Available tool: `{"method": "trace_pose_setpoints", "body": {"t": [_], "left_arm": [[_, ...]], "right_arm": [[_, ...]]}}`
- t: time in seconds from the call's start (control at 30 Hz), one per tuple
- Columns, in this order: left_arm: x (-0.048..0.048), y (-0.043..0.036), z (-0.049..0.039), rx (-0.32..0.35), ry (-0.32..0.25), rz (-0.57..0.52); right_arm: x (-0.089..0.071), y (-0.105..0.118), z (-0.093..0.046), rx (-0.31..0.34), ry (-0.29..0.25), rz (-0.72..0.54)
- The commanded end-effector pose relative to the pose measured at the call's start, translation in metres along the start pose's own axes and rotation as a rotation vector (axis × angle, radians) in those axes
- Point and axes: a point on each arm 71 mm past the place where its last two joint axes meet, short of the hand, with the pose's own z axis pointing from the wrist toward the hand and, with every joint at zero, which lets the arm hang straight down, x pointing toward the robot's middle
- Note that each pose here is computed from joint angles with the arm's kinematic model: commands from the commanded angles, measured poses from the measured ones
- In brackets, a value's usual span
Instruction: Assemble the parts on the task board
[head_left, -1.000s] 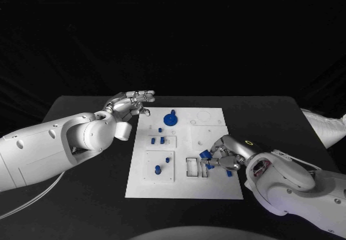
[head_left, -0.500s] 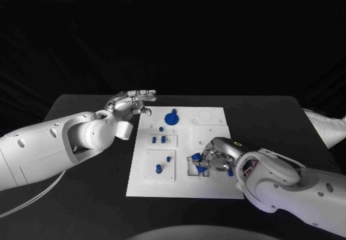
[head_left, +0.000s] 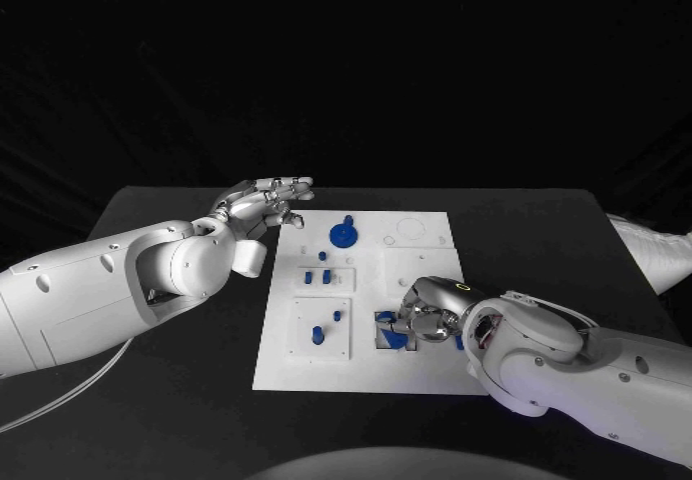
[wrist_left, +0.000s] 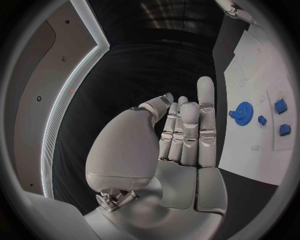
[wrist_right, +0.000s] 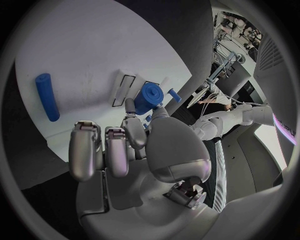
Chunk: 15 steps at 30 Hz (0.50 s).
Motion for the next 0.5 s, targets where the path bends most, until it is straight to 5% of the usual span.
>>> {"method": "trace_pose_setpoints", "body": {"t": [0.03,0.5], "left_arm": [[0.0034,-0.0006,0.0003,0.007,0.022,-0.003],[0.0026,-0.0007,-0.0003,0.005,0.021,-0.003]], "right_arm": [[0.0039,-0.0003,0.0007,0.008,0.031,-0.051],[-0.0006,0.0036,0.0004,-0.016,-0.031,-0.078]]}}
